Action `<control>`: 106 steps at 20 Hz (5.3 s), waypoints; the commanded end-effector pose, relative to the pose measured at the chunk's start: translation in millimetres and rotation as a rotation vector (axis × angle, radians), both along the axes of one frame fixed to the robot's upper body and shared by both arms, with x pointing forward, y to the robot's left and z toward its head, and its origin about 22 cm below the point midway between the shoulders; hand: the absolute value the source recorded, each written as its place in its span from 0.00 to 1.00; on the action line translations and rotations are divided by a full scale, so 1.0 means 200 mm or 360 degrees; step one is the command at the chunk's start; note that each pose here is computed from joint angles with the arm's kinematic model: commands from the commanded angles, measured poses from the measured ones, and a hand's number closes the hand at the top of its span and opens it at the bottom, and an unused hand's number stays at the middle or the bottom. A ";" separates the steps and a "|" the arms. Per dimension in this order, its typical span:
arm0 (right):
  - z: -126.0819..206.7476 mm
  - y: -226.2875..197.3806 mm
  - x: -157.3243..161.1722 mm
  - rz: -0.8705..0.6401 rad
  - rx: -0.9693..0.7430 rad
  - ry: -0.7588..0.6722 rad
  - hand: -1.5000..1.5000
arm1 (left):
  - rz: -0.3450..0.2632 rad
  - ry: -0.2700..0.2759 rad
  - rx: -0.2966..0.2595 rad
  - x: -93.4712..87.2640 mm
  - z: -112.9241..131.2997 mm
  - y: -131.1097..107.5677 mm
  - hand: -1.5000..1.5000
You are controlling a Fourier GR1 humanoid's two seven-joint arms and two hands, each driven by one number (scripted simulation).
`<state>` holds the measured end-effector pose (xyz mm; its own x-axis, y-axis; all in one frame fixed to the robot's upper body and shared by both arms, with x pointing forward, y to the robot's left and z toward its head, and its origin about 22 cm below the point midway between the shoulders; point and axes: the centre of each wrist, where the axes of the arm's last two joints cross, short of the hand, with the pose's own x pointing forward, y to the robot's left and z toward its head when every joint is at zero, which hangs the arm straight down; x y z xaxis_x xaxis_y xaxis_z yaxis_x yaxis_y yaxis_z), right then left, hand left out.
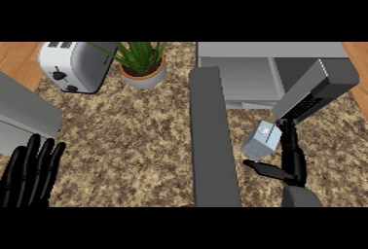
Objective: Pick up the milk, place it into the microwave and close the microwave
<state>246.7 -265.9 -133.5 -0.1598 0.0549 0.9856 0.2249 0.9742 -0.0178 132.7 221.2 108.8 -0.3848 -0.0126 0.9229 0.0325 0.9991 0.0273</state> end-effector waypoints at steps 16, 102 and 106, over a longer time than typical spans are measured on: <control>0.00 0.13 0.12 0.0464 0.0057 -0.0329 1.00 | 0.0021 0.0002 -0.0025 -0.01 -0.01 0.03 0.00; 0.71 0.14 0.89 -0.0369 -0.1085 -0.0168 0.00 | -0.0073 0.0088 0.0131 -0.02 -0.08 0.14 0.00; 0.81 0.01 0.93 -0.0358 -0.1061 -0.0192 0.00 | -0.0069 0.0091 0.0084 0.01 -0.09 0.09 0.00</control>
